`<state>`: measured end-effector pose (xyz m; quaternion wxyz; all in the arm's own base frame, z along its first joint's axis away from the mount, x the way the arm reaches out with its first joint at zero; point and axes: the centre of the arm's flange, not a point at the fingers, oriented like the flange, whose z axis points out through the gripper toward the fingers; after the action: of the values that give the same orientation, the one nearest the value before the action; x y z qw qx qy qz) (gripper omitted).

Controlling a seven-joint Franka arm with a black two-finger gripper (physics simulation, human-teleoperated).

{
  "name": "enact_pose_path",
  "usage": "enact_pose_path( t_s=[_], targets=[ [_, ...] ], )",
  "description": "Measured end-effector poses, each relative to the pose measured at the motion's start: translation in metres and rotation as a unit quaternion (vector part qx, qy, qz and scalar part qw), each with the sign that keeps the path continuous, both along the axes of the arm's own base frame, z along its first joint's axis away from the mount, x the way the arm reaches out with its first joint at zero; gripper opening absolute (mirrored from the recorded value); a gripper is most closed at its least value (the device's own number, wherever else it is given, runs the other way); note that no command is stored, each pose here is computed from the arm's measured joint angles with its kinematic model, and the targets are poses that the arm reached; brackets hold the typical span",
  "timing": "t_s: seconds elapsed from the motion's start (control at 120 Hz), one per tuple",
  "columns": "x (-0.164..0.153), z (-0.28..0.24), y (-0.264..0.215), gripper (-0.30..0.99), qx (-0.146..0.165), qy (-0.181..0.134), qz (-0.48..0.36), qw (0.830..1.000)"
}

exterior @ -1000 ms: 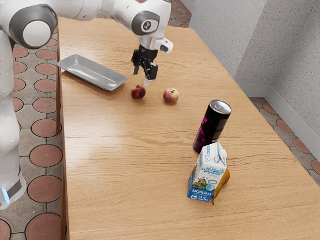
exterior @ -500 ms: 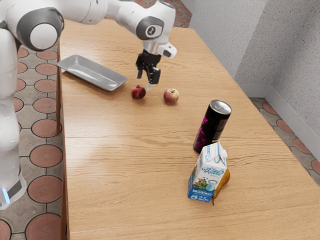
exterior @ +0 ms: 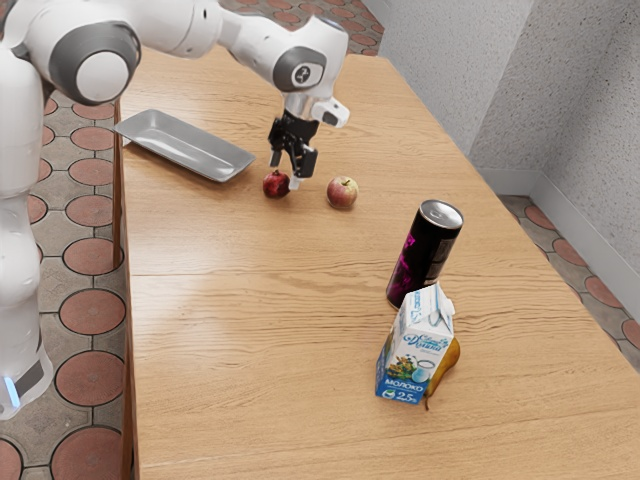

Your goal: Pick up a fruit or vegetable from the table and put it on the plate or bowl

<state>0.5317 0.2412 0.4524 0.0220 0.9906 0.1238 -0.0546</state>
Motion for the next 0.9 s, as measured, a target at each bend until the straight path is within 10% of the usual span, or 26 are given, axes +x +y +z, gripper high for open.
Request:
enact_pose_path(
  t_s=[0.9],
  targets=[
    [0.000,-0.030,0.014,0.69,-0.013,0.001,-0.002,1.000]
  ],
)
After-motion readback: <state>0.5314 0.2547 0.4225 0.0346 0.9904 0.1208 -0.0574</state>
